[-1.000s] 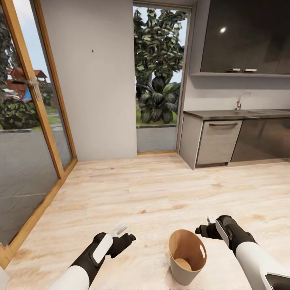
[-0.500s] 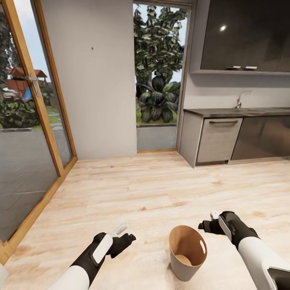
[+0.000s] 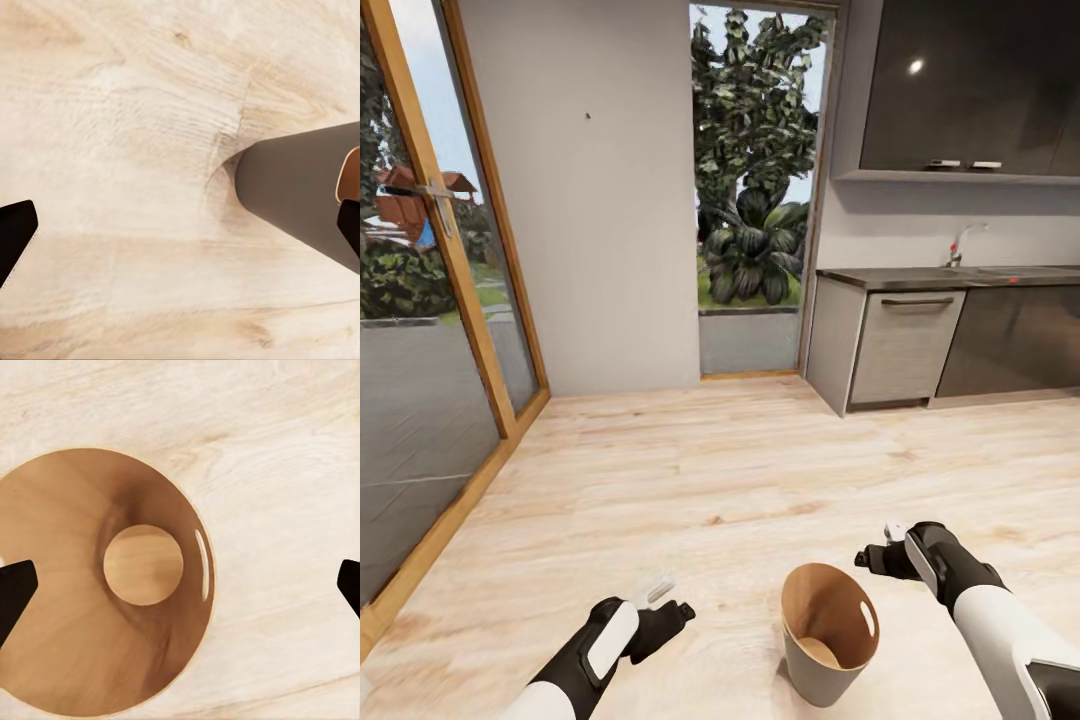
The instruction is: Put the three can of soda from the living room inside the tash can in the kitchen.
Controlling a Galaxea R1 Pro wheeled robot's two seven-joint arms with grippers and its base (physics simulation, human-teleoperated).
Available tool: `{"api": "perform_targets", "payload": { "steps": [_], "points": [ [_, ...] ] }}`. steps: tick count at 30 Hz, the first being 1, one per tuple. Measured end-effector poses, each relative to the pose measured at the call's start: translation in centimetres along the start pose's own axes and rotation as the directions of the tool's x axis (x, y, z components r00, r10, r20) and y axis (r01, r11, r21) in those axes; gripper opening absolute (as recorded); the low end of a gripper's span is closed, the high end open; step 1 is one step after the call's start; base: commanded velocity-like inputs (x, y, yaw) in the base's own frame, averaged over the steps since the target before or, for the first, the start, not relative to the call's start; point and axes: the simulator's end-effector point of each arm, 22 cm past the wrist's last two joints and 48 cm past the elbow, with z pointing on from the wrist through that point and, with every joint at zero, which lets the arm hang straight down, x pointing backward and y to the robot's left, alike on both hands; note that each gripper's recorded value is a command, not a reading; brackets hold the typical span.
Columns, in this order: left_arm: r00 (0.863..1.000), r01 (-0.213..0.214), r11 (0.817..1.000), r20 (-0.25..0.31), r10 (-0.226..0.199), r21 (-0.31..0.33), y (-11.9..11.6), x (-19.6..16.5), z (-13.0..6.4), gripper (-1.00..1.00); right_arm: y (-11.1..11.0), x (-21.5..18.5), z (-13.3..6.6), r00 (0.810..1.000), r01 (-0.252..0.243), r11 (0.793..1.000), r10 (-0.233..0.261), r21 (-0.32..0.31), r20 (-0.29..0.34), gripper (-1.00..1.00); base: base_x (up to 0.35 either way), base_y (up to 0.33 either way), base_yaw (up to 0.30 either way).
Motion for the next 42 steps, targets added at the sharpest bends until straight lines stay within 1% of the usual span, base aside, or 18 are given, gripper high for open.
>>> {"api": "perform_targets", "payload": {
  "steps": [3, 6, 9, 20, 42],
  "points": [
    [1.000, 0.003, 1.000, -0.001, -0.003, 0.000, 0.0, 0.0, 0.0, 1.00, -0.1, 0.2, 0.1, 1.000, -0.002, 1.000, 0.002, 0.001, -0.007, 1.00, 0.066, 0.000, 0.000],
    [1.000, 0.024, 1.000, 0.004, -0.024, 0.014, -0.1, -0.1, 0.1, 1.00, -0.2, 0.6, 0.4, 1.000, -0.006, 1.000, 0.006, 0.001, -0.020, 1.00, 0.028, 0.000, 0.000],
    [0.999, 0.032, 0.999, 0.010, -0.032, 0.025, -0.2, -0.2, 0.4, 1.00, -0.2, 1.1, 0.9, 1.000, -0.009, 1.000, 0.009, 0.000, -0.028, 1.00, 0.011, 0.000, 0.000],
    [0.999, 0.028, 0.999, 0.015, -0.028, 0.019, 1.4, 0.5, 2.1, 1.00, -0.3, 2.8, 2.8, 0.999, -0.010, 1.000, 0.010, -0.005, -0.031, 1.00, 0.001, 0.000, 0.000],
    [0.997, 0.056, 0.998, -0.058, -0.057, -0.018, 3.8, 3.2, 5.2, 1.00, -0.8, 6.3, 6.8, 0.993, -0.012, 1.000, 0.012, 0.005, -0.120, 1.00, 0.000, 0.000, 0.000]
  ]
}}
